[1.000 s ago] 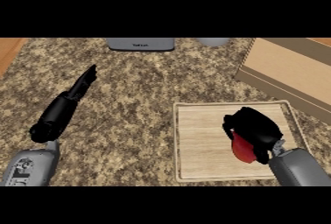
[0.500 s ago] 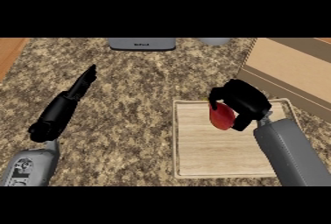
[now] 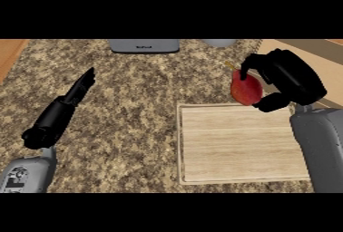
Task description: Pick the pear from the tray and place it in the cardboard box
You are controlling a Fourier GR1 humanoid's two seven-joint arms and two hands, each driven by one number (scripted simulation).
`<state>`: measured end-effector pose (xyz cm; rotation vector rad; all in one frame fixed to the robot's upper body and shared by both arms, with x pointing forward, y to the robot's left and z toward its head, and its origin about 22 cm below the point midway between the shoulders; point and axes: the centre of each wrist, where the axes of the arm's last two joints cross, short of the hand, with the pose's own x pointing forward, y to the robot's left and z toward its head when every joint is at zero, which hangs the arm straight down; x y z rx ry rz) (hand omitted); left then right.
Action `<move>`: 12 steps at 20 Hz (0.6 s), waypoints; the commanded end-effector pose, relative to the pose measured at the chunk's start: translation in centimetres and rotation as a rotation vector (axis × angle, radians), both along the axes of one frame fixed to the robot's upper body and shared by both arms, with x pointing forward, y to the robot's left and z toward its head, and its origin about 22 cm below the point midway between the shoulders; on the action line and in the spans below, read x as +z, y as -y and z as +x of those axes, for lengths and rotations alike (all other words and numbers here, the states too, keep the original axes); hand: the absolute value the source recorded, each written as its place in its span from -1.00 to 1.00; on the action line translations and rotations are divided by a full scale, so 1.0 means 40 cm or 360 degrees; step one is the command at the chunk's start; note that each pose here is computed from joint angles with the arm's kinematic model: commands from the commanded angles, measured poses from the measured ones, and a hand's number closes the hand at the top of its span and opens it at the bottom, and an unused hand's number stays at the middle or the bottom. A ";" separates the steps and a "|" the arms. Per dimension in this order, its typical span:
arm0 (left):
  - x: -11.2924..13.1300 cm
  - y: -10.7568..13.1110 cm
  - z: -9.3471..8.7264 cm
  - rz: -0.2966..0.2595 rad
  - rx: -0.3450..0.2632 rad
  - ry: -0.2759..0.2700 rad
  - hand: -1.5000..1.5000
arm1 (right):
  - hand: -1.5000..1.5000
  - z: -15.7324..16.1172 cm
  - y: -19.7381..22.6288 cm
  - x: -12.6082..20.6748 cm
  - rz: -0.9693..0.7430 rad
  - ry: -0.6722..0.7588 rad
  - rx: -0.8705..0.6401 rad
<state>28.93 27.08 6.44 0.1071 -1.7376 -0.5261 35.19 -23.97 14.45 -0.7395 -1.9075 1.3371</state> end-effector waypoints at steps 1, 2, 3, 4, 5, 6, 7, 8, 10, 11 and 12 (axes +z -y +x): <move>-0.016 0.011 -0.004 -0.0025 0.0011 0.0004 0.00 | 1.00 0.010 0.047 0.061 0.0284 0.0001 -0.0300; -0.013 -0.010 -0.008 -0.0002 0.0006 0.0020 0.00 | 1.00 0.030 0.088 0.086 0.0343 -0.0023 -0.0364; -0.022 0.015 -0.009 0.0008 -0.0017 -0.0004 0.00 | 1.00 0.034 0.074 0.119 0.0384 0.0033 -0.0435; 0.020 -0.004 0.030 -0.0015 -0.0013 0.0013 0.00 | 1.00 0.040 0.099 0.112 0.0408 0.0025 -0.0476; -0.010 0.007 -0.006 -0.0001 -0.0022 0.0011 0.00 | 1.00 0.042 0.124 0.141 0.0402 0.0028 -0.0541; 0.009 0.010 0.000 -0.0018 -0.0043 0.0017 0.00 | 1.00 0.081 0.126 0.154 0.0428 0.0054 -0.0604; 0.000 0.003 -0.003 -0.0015 -0.0051 -0.0010 0.00 | 1.00 0.073 0.158 0.154 0.0451 0.0034 -0.0623; -0.012 0.006 0.010 -0.0013 -0.0013 0.0042 0.00 | 1.00 0.098 0.154 0.164 0.0454 0.0026 -0.0680; 0.016 0.032 0.007 -0.0011 -0.0045 0.0022 0.00 | 1.00 0.124 0.214 0.177 0.0530 0.0032 -0.0742; -0.011 0.050 0.001 -0.0008 -0.0067 -0.0001 0.00 | 1.00 0.149 0.233 0.126 0.0489 0.0019 -0.0774; 0.034 0.032 0.025 -0.0024 -0.0047 0.0033 0.00 | 1.00 0.150 0.278 0.158 0.0506 -0.0003 -0.0807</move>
